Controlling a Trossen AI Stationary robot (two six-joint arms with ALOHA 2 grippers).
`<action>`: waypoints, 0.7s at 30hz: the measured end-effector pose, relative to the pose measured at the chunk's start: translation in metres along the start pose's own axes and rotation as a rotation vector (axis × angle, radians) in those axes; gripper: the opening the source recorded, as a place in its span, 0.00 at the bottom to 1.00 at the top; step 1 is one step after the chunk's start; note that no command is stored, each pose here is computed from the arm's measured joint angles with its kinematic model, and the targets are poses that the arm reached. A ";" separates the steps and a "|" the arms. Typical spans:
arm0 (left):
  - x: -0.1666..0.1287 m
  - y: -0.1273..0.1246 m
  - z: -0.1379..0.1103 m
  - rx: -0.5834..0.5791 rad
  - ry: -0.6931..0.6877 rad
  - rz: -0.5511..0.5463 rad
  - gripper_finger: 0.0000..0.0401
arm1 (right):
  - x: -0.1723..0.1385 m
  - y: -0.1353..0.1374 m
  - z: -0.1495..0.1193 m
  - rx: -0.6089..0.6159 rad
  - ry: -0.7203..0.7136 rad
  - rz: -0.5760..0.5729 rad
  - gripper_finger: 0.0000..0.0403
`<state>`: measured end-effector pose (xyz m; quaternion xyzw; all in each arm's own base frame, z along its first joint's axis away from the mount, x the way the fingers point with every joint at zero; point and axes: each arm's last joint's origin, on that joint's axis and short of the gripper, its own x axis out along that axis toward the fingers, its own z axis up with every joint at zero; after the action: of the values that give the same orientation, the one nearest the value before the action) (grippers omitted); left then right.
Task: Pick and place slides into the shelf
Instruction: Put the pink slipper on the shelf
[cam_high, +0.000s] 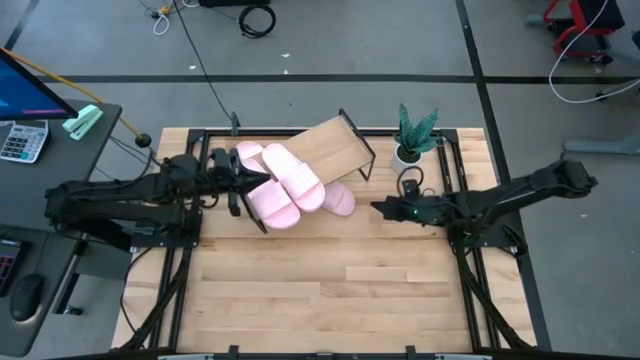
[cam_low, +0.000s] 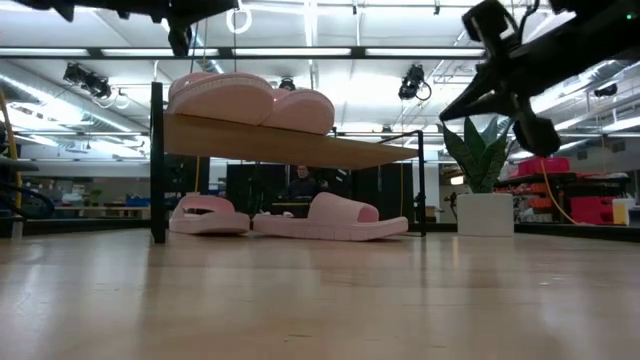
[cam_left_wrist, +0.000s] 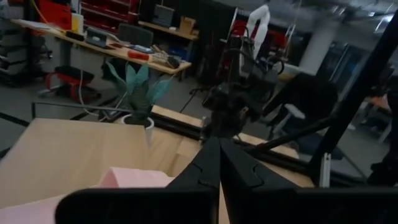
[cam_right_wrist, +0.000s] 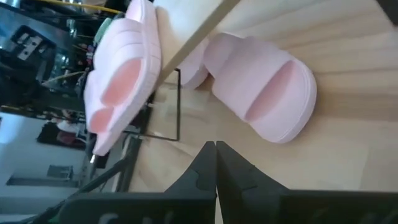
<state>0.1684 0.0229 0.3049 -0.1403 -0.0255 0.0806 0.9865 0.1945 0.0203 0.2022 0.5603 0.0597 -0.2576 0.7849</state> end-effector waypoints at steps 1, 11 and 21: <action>0.000 0.001 -0.003 -0.007 -0.006 -0.006 0.03 | 0.004 0.000 -0.002 0.005 -0.002 0.002 0.01; -0.022 0.006 -0.019 -0.053 -0.063 -0.029 0.03 | 0.023 -0.001 -0.013 0.106 0.000 0.020 0.01; -0.047 0.006 -0.016 -0.069 -0.139 -0.052 0.02 | 0.037 -0.015 -0.023 0.222 -0.008 -0.072 0.04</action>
<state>0.1219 0.0166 0.2867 -0.1674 -0.1003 0.0633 0.9787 0.2238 0.0248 0.1670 0.6403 0.0476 -0.2931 0.7084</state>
